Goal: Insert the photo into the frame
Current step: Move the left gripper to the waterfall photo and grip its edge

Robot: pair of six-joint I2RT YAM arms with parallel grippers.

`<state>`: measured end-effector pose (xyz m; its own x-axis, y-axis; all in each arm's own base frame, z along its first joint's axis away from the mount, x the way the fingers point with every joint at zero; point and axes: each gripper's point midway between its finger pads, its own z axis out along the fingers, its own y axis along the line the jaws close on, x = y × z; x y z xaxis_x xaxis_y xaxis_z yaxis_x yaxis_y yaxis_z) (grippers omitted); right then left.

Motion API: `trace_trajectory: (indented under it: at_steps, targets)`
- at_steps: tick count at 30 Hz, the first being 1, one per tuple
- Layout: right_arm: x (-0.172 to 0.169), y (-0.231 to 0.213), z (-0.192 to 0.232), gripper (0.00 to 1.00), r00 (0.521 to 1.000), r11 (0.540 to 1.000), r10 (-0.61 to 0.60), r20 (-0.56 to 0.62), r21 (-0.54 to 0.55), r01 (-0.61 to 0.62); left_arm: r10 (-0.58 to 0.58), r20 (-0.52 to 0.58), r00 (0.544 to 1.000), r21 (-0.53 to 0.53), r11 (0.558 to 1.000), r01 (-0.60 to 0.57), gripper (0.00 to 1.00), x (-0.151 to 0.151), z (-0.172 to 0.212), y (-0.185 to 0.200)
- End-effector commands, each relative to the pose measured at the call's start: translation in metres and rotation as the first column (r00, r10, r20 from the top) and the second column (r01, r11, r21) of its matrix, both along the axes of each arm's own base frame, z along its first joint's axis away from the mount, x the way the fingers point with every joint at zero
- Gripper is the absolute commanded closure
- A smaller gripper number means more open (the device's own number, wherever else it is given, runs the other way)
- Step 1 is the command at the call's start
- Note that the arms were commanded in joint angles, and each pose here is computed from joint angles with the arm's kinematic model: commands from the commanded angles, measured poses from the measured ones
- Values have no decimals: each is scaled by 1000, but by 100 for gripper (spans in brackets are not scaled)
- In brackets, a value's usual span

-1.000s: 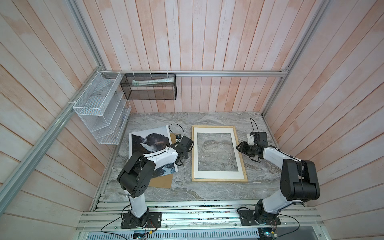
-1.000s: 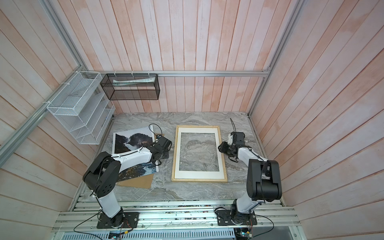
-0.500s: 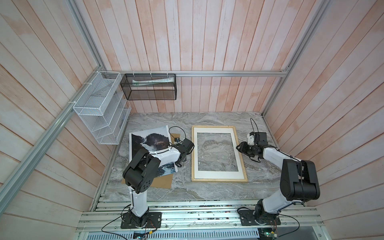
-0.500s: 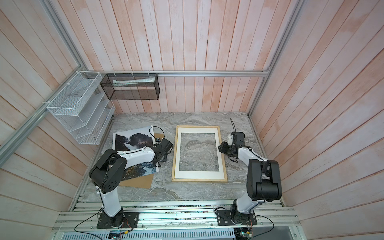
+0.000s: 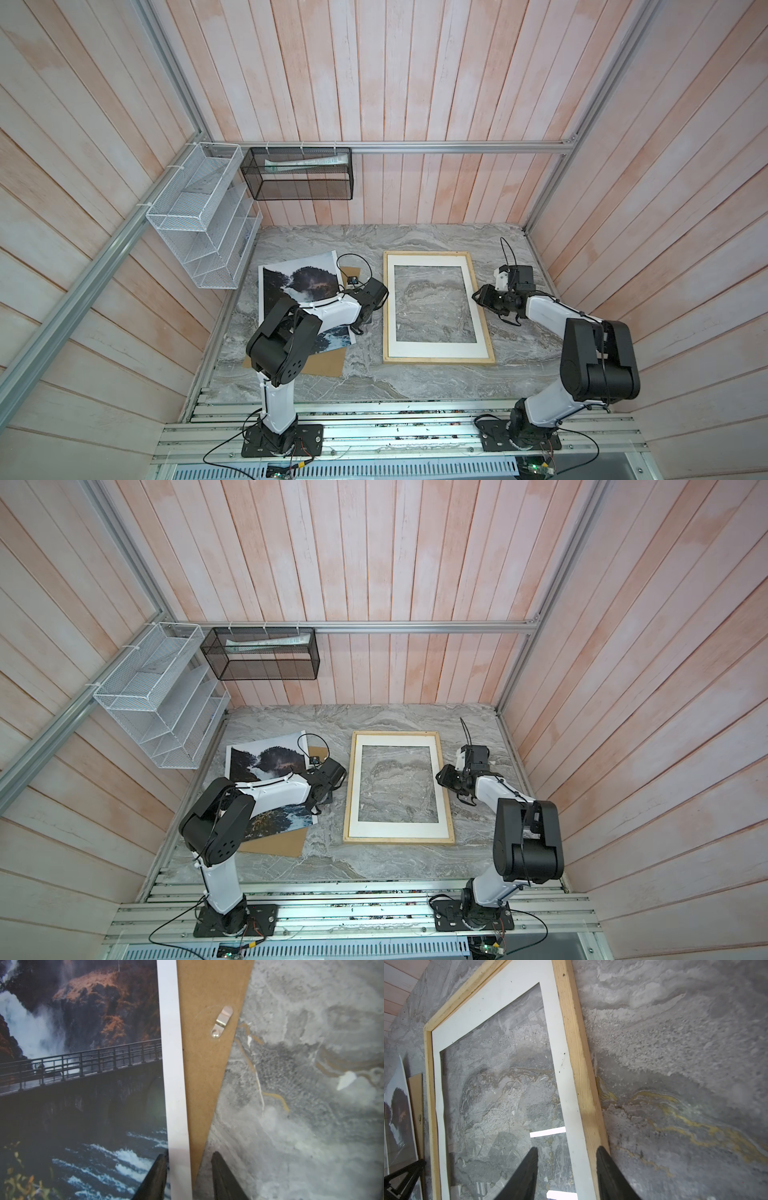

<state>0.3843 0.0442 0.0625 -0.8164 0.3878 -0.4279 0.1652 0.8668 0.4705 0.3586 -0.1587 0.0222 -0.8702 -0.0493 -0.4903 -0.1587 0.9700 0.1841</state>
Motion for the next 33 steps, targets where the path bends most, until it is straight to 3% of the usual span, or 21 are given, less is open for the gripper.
trace_trajectory:
  at_steps: [1, 10, 13, 17, 22, 29, 33]
  targets:
    - [-6, 3, 3, 52, 1000, 1000, 7, 1, 7, -7, 11, -48, 999, 45, 999, -9, 67, -9, -11, 10]
    - [-6, 4, 6, 52, 1000, 1000, 8, 6, 11, -8, 11, -42, 999, 63, 998, -9, 75, -9, -7, 12]
    - [-5, 4, 7, 53, 1000, 1000, 8, 8, 14, -8, 26, -41, 999, 96, 995, -22, 58, -11, -1, 18]
    - [-4, 4, 7, 52, 1000, 1000, 10, 10, 15, -10, 20, -42, 999, 117, 993, -15, 48, -17, 6, 16]
    - [-5, 5, 4, 52, 1000, 1000, 12, 9, 16, -12, -6, -61, 998, 171, 985, 16, 45, -31, 9, 5]
    - [-5, 4, 7, 52, 1000, 1000, 15, 15, 12, -16, 36, -118, 992, 352, 936, 8, 42, -48, 4, 17]
    - [-4, 4, 10, 52, 1000, 1000, 15, 21, 11, -16, 49, -126, 991, 402, 916, 5, 39, -52, 4, 22]
